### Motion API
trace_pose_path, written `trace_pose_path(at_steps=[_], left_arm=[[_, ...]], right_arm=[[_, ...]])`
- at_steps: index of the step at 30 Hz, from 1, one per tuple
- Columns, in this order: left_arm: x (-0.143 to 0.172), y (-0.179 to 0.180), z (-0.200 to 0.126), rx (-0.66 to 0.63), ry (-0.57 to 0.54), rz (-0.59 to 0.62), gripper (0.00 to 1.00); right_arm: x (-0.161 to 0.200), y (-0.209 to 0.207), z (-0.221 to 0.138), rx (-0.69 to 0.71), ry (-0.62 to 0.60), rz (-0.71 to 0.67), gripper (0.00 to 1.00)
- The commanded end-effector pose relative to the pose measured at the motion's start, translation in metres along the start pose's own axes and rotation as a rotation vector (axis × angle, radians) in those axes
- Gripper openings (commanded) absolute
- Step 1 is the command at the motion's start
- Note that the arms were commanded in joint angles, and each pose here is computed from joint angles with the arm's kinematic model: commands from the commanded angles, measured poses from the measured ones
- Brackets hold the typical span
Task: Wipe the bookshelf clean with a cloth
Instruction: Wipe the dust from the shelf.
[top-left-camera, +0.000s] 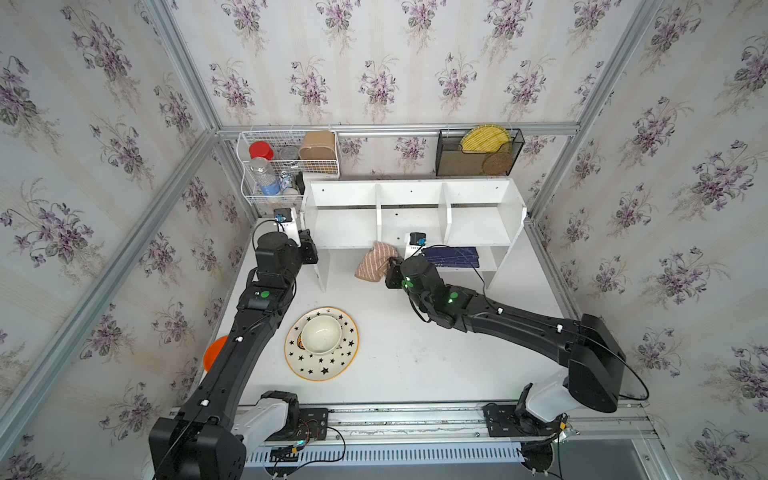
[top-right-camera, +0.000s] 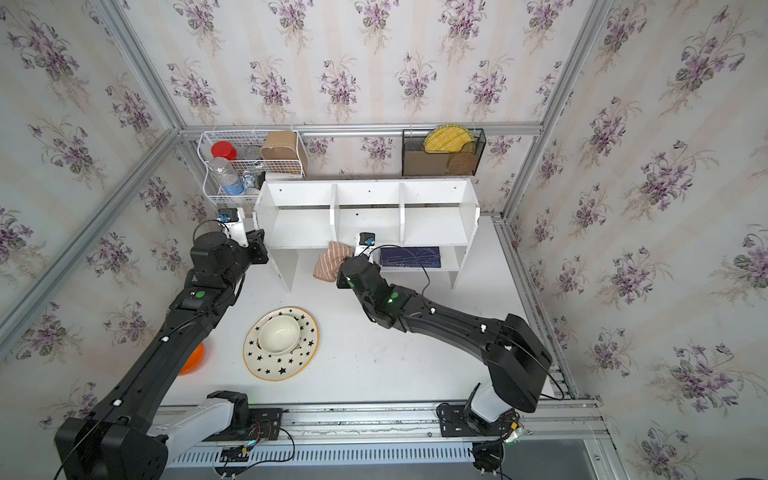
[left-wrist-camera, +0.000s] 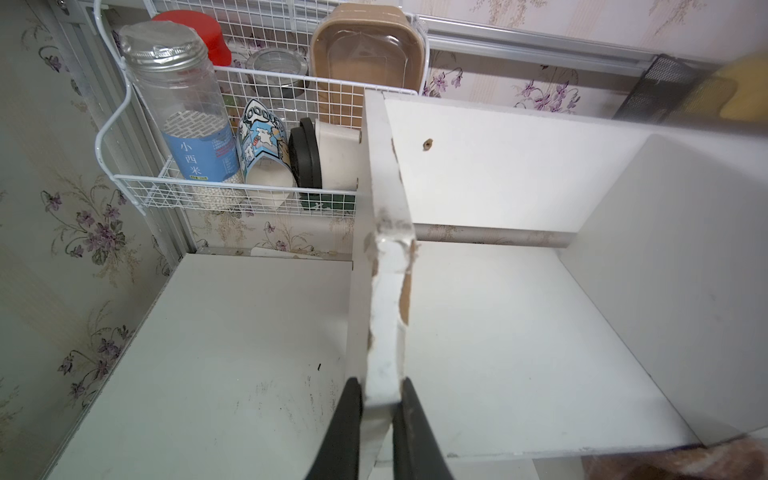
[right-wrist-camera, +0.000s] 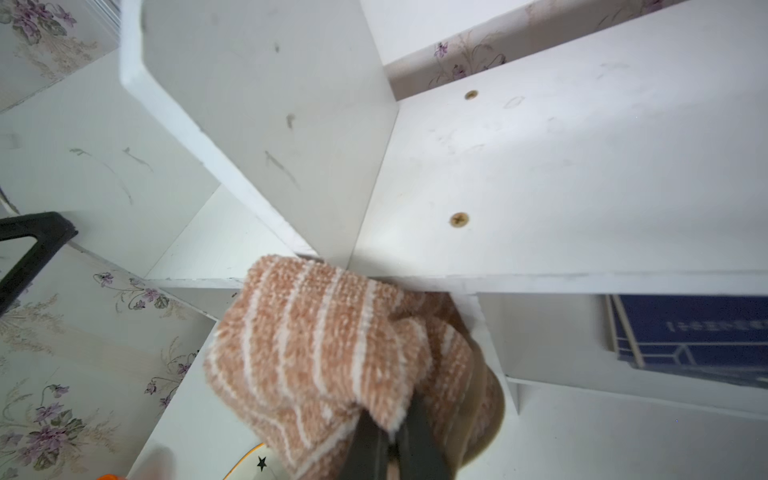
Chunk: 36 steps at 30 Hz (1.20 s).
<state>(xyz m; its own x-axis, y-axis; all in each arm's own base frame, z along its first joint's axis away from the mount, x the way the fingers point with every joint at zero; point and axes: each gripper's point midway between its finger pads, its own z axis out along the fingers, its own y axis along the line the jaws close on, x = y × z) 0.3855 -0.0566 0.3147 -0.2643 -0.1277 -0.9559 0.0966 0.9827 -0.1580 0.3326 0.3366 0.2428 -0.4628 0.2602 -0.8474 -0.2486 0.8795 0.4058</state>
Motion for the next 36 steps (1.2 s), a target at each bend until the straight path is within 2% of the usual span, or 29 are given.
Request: trace_pose_path(at_steps=[1,8,13,16,23,26,29,36], left_arm=[[0.0,-0.009,-0.001,0.051,0.0,-0.038,0.0],[0.0,-0.009,0.0,0.05,0.002,-0.035,0.0],[0.0,-0.01,0.001,0.055,0.004,-0.038,0.0],[0.001,-0.009,0.0,0.051,0.005,-0.037,0.0],[0.001,-0.01,0.001,0.056,0.007,-0.038,0.0],[0.002,-0.01,0.001,0.057,0.009,-0.039,0.0],[0.002,-0.011,0.002,0.062,0.009,-0.043,0.0],[0.002,-0.011,0.002,0.061,0.01,-0.041,0.0]], right_arm=[[0.009,-0.03,0.002,0.095,-0.012,-0.006,0.0],[0.086,-0.066,0.021,0.128,0.117,0.006,0.0],[0.12,-0.075,0.035,0.147,0.198,-0.013,0.0],[0.11,-0.069,0.037,0.135,0.183,-0.005,0.0],[0.024,-0.04,0.013,0.097,0.02,-0.008,0.0],[0.012,-0.04,0.002,0.086,-0.015,0.01,0.0],[0.027,-0.049,0.004,0.1,0.013,0.004,0.0],[0.113,-0.076,0.025,0.117,0.19,0.02,0.0]])
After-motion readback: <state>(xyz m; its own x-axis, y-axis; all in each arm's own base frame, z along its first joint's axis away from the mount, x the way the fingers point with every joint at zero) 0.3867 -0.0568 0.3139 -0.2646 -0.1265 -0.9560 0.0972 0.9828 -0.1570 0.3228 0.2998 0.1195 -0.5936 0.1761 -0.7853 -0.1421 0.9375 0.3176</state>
